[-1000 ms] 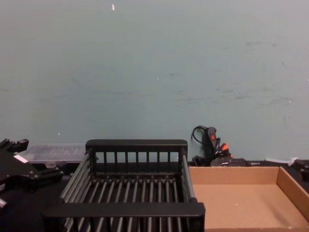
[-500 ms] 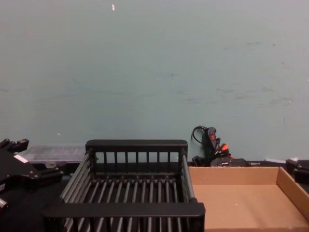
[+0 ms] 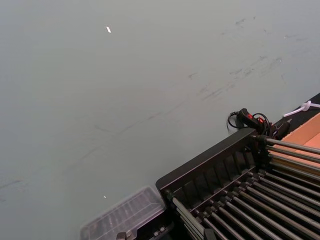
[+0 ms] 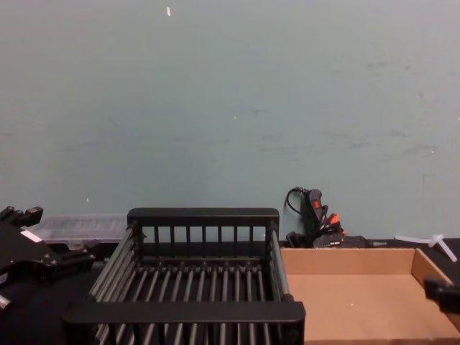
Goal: Pick up the white tape and place it into the black box , Pick up the silver tape and place it into the brown box.
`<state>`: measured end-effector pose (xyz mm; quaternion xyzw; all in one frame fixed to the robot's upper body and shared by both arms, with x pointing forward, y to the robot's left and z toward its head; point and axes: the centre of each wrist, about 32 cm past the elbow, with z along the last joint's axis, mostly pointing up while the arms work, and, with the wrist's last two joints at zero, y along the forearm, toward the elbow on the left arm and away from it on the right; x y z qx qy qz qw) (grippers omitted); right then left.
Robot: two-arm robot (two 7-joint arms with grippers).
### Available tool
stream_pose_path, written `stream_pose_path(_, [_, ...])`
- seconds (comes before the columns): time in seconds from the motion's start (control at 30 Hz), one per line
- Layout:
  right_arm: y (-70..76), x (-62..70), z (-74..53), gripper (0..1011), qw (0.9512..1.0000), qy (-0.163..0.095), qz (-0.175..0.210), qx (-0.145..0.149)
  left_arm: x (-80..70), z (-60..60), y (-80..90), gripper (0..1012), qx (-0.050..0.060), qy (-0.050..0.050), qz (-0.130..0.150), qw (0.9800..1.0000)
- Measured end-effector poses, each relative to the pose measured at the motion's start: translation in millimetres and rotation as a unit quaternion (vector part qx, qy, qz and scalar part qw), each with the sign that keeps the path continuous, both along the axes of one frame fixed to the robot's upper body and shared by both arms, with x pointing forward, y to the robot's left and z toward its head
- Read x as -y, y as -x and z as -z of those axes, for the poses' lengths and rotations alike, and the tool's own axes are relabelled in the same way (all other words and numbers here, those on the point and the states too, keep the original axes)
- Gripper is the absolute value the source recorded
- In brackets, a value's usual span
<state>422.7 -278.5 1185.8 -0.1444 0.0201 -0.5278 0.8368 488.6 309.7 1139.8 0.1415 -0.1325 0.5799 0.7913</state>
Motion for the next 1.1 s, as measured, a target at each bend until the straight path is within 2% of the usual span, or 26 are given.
stream_pose_path(0.03, [0.0,0.0,0.0,1002,1.0,0.0,0.0,0.0,0.0,0.0,0.0,1001,0.0,0.0,0.0,1.0])
stream_pose_path(0.23, [11.2,-1.9,-2.2,1002,0.999,-0.011,-0.001,-0.044,0.0,0.0,0.0,1001,0.0,0.0,0.0,1.0])
stream_pose_path(0.47, [19.6,-5.7,-2.1,1002,0.9954,-0.014,-0.003,-0.094,0.0,0.0,0.0,1001,0.0,0.0,0.0,1.0])
stream_pose_path(0.77, [19.4,-6.6,-0.2,1002,0.9898,-0.002,0.003,-0.143,0.0,0.0,0.0,1001,0.0,0.0,0.0,1.0])
stream_pose_path(1.1, [15.2,-5.4,2.4,1002,0.9852,0.01,0.001,-0.171,0.0,0.0,0.0,1001,0.0,0.0,0.0,1.0])
